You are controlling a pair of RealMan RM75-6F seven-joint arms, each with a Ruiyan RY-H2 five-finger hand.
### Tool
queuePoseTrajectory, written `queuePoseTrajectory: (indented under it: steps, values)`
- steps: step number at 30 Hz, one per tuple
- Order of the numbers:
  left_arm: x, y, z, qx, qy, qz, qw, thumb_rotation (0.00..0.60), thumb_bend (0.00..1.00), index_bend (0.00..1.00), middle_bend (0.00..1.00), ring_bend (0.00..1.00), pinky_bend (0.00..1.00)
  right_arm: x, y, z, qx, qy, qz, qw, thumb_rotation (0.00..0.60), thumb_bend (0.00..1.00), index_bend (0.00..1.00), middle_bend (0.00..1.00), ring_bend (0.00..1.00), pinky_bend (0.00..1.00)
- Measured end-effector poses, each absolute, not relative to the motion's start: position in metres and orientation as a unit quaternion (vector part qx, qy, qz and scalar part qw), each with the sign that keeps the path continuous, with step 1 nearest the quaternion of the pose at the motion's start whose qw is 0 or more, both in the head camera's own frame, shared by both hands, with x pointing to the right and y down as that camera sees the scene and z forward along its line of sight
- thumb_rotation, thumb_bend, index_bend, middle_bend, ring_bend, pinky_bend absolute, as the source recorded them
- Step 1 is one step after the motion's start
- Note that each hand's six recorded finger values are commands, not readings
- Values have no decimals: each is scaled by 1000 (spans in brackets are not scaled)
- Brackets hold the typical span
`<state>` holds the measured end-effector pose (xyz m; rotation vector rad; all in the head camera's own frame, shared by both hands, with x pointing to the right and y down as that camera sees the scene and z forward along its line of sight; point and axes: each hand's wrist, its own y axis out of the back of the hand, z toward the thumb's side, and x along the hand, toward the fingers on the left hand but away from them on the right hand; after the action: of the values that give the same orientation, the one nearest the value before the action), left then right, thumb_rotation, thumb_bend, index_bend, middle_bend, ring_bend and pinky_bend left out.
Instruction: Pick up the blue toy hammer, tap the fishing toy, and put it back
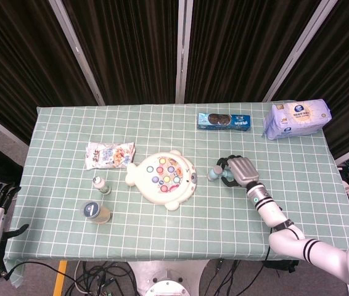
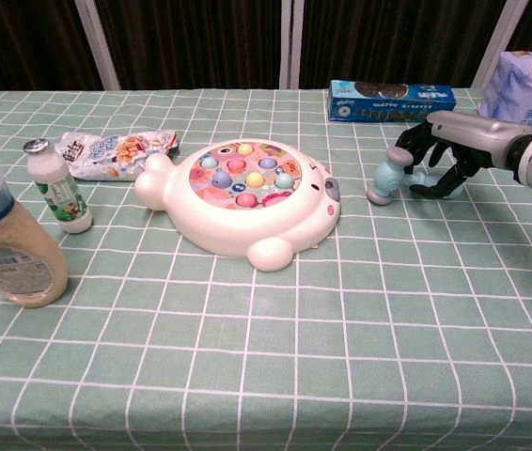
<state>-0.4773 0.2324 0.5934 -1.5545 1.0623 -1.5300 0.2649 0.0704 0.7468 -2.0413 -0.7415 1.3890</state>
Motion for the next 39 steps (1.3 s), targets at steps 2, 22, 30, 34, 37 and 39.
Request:
queuePoseTrajectory:
  steps: [2,22,30,34,37,39]
  values:
    - [-477,233,593,-601,410,-590,350,600,0,167,88,0,0,264,71,748,-761,-276,517,277,600,298,390,423,272,306]
    - [-479,233,593,-600,412,-589,351,600,0,169,88,0,0,266,72,749,-761,-282,515,276,600,326,454,476,328,378]
    - [-480,234,593,-599,413,-589,351,600,0,169,88,0,0,267,73,752,-762,-290,512,270,600,352,483,495,349,412]
    - [-481,235,592,-598,414,-590,351,600,0,169,88,0,0,268,75,754,-764,-298,507,266,600,384,510,517,375,453]
    - [-482,236,591,-597,415,-590,351,600,0,169,88,0,0,269,75,755,-764,-309,501,263,600,426,551,545,409,505]
    - [-482,237,591,-596,415,-591,351,600,0,169,88,0,0,269,76,755,-765,-318,495,261,600,463,581,565,433,541]
